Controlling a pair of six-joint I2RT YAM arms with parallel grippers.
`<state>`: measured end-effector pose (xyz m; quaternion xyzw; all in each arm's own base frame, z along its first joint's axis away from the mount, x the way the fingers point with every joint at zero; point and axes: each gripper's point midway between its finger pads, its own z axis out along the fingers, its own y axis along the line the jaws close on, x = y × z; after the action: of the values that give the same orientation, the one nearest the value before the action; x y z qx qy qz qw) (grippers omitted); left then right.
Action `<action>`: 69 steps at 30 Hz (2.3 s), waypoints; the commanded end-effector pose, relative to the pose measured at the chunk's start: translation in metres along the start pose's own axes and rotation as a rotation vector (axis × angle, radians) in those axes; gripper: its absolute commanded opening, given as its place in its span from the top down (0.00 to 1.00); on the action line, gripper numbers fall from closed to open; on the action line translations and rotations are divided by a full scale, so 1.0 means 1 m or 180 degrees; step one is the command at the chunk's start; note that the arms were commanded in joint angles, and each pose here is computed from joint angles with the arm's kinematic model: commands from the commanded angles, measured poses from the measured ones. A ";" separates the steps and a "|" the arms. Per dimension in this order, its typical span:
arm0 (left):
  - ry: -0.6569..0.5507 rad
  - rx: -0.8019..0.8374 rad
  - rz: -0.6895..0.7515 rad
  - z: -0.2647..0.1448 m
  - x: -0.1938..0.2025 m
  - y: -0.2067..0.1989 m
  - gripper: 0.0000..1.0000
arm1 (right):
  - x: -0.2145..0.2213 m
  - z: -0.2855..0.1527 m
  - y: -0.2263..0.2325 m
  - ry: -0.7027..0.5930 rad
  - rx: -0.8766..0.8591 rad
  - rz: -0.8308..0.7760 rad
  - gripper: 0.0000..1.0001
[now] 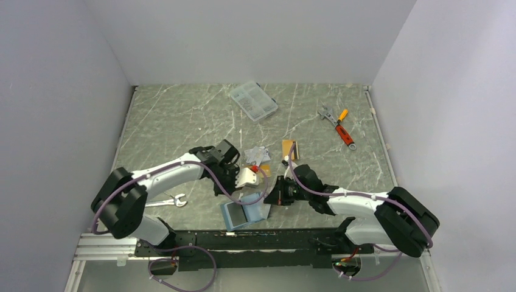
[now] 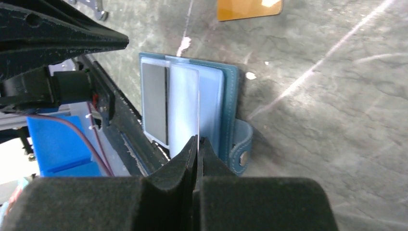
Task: Put the credit cards into the card holder
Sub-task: Insert the credit card into the card holder.
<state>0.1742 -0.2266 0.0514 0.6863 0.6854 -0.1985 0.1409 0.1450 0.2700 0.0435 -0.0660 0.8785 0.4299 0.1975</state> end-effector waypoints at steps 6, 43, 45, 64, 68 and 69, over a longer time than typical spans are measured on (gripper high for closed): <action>0.0232 0.0072 0.0025 -0.002 0.057 -0.033 0.99 | 0.002 0.009 0.032 0.0171 -0.0585 0.0027 1.00; 0.0209 0.0025 0.0226 0.035 0.044 -0.029 1.00 | 0.013 0.027 0.059 0.0590 -0.1012 0.0033 1.00; 0.0224 -0.0006 0.0244 0.030 0.044 -0.028 1.00 | 0.013 0.029 0.053 0.0579 -0.0915 0.0051 1.00; -0.0215 0.0276 0.0302 0.004 -0.007 -0.043 1.00 | 0.015 0.037 0.041 0.0615 -0.0805 0.0176 1.00; -0.0236 0.0351 0.0306 0.017 -0.011 -0.048 1.00 | 0.016 0.039 0.040 0.0638 -0.0824 0.0208 1.00; -0.0234 0.0367 0.0309 0.019 -0.012 -0.049 1.00 | 0.016 0.040 0.040 0.0645 -0.0829 0.0212 1.00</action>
<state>0.1333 -0.2271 0.0456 0.7193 0.6436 -0.2231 0.1363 0.1219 0.3196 0.0384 -0.0994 0.8437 0.5231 0.0681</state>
